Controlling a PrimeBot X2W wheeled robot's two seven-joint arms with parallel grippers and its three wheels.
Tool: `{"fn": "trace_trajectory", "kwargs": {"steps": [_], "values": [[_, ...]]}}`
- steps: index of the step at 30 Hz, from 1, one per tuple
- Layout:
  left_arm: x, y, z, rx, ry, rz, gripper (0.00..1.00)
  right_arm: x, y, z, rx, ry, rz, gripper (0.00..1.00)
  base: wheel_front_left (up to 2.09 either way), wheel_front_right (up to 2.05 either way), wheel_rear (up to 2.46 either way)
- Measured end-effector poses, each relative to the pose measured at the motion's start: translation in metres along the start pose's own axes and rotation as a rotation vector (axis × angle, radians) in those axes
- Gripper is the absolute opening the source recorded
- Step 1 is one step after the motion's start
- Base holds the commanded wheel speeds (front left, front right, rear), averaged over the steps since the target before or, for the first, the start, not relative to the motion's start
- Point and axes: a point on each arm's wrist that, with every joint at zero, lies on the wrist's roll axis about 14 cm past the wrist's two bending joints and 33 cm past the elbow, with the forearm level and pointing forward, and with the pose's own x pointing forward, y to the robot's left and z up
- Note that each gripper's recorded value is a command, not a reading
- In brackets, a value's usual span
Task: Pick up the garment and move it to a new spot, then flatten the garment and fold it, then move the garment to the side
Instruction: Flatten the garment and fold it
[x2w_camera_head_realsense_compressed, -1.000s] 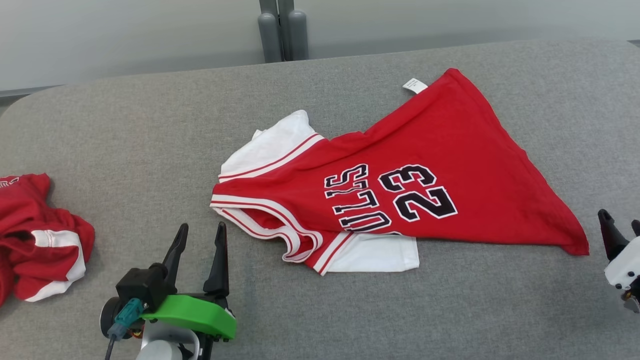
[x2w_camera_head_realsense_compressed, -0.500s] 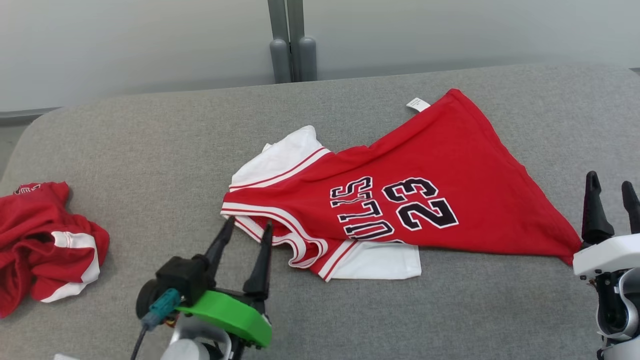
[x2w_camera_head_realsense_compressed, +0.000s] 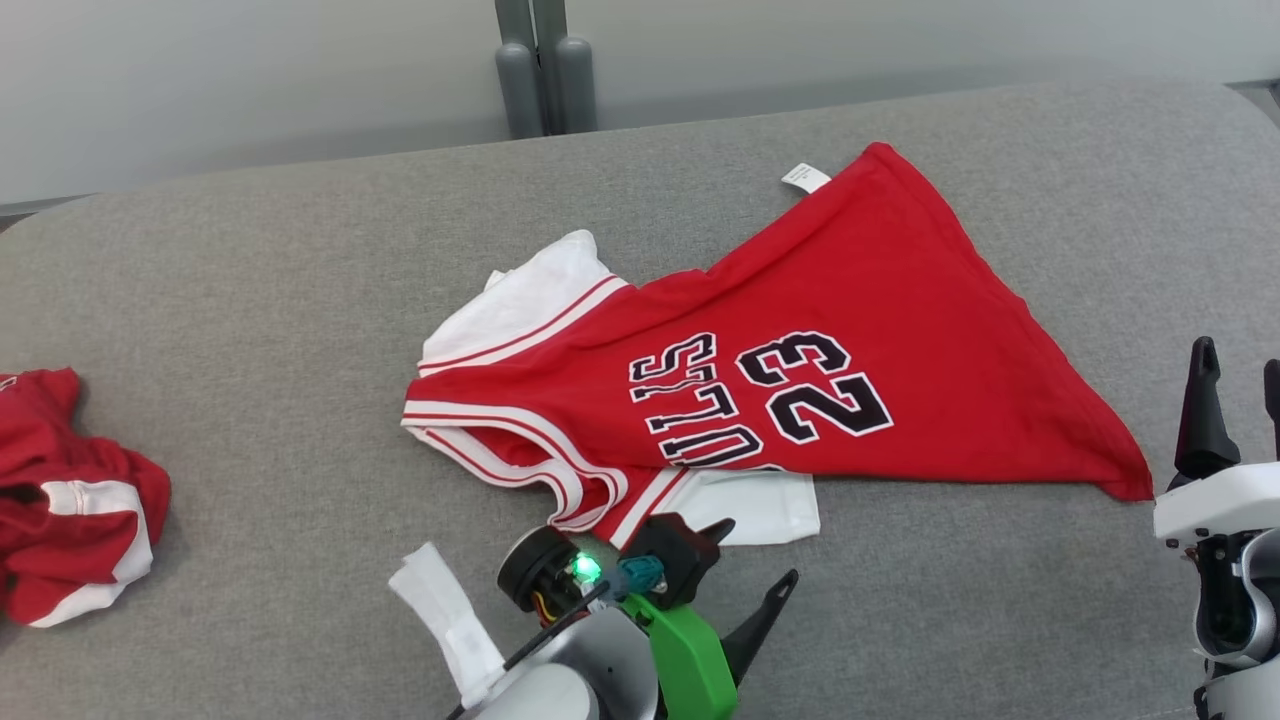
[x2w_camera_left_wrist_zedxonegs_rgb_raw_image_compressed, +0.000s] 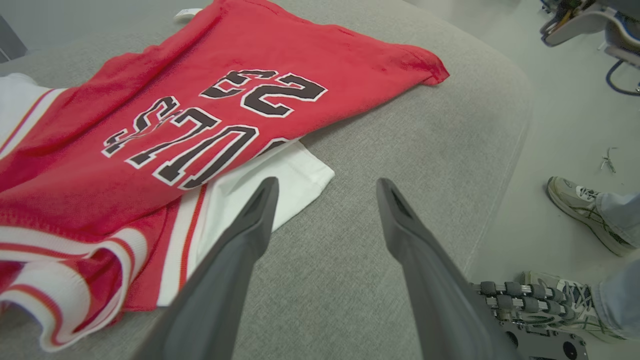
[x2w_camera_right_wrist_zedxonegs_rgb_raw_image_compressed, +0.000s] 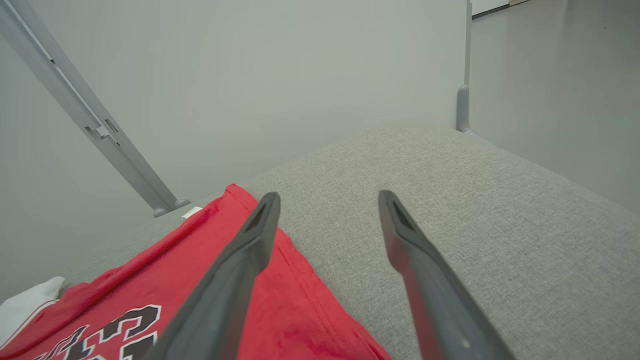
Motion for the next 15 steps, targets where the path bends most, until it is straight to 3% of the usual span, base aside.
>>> {"fn": "trace_trajectory", "kwargs": {"steps": [9, 15], "values": [[0.043, 0.013, -0.024, 0.109, 0.121, -0.059, 1.0, 0.003, -0.022, -0.005, -0.007, 0.009, -0.064, 1.0, 0.0, 0.0, 0.0], [0.062, 0.005, -0.043, 0.141, 0.184, -0.125, 1.0, -0.001, -0.043, -0.006, -0.02, 0.007, -0.121, 1.0, 0.0, 0.0, 0.0]]}}
